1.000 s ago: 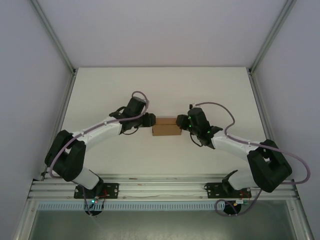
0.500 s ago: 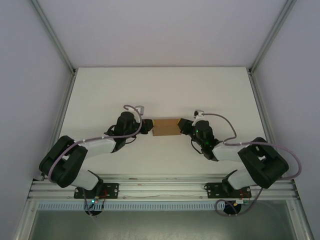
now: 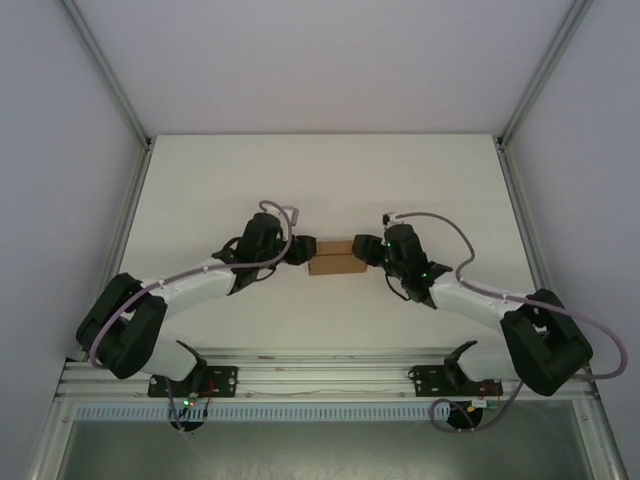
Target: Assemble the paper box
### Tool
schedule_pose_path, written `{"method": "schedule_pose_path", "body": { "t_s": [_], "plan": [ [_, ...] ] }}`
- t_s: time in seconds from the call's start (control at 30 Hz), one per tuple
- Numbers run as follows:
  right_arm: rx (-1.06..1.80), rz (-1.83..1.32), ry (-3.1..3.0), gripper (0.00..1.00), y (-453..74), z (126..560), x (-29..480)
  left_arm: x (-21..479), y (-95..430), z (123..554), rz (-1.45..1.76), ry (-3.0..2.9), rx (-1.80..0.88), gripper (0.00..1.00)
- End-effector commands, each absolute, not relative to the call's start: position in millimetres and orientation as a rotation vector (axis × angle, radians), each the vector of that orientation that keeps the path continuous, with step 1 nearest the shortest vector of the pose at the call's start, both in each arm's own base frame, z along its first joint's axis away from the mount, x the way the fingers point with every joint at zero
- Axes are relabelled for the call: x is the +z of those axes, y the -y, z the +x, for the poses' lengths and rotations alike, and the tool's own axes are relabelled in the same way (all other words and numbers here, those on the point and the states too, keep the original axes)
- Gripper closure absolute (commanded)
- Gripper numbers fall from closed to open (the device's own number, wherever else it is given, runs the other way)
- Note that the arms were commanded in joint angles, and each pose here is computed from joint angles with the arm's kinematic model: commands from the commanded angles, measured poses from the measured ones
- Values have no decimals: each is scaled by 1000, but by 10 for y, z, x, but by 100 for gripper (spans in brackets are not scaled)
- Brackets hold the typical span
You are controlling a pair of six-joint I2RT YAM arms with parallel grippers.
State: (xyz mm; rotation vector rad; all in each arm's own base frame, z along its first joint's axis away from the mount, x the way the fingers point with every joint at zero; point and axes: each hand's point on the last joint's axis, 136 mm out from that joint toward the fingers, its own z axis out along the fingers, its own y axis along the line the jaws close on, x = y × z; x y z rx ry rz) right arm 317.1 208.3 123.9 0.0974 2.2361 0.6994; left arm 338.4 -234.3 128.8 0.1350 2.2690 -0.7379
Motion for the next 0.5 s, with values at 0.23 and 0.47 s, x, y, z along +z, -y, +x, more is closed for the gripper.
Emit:
{"method": "schedule_pose_path", "body": {
  "t_s": [0.23,0.47],
  "plan": [
    [420,-180,-2304,8,-1983,3280,1733,1970,1756,3564,7,-2228,-372,0],
    [472,52,-2370,21,-1694,3282,1507,1563,1950,3351,83,-2314,-569,3]
  ]
}}
